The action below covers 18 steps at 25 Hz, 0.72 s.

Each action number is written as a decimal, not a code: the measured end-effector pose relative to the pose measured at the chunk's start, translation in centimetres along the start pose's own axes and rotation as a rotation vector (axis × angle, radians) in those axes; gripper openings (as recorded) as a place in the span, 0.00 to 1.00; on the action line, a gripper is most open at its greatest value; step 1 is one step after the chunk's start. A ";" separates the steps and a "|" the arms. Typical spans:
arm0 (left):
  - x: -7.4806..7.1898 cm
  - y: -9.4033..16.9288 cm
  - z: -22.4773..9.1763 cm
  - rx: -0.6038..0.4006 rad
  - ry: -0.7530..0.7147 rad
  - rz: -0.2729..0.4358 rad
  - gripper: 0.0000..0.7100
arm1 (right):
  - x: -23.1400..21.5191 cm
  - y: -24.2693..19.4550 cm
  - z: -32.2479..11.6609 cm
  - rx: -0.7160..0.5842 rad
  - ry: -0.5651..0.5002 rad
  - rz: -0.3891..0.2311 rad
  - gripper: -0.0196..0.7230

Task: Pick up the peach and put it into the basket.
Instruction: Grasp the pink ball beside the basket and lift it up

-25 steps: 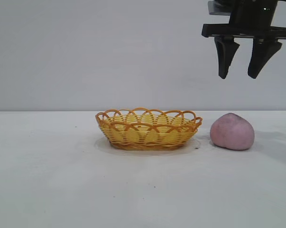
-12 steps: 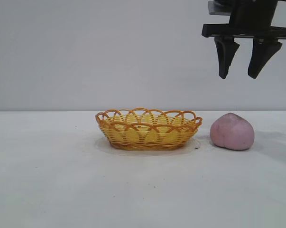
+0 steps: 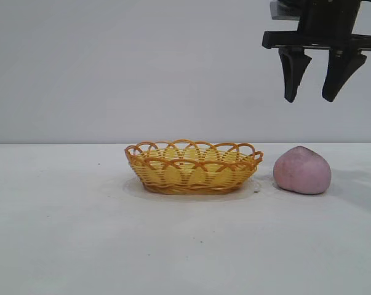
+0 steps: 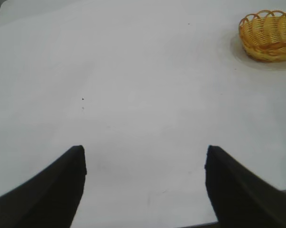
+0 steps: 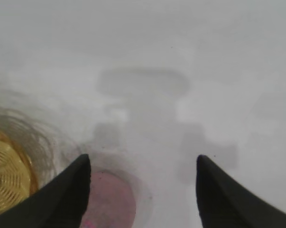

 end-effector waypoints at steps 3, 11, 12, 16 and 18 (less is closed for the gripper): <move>0.0 0.0 0.0 0.006 0.023 0.040 0.66 | 0.0 0.0 0.0 0.003 0.002 -0.004 0.58; 0.0 0.0 0.0 0.012 0.046 0.082 0.66 | -0.5 0.0 -0.4 0.042 0.036 -0.054 0.58; 0.0 0.0 0.0 0.012 0.046 0.082 0.66 | -0.6 0.0 -0.5 0.053 0.037 -0.057 0.58; 0.0 0.0 0.0 0.012 0.046 0.082 0.66 | -0.7 0.1 -1.1 0.114 0.037 -0.072 0.58; 0.0 0.0 0.0 0.012 0.046 0.082 0.66 | -0.6 0.1 -1.4 0.143 0.025 -0.062 0.58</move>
Point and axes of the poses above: a point on each arm's last joint axis where the gripper is mounted, y pointing back along that axis away from the gripper, x along the wrist's bending axis when the last joint is at zero, z = x × y, the point moved 1 cm from there along -y, pointing out along that axis toward the gripper, and after that the axes turned 7 degrees about -y, right-handed, at the moved point
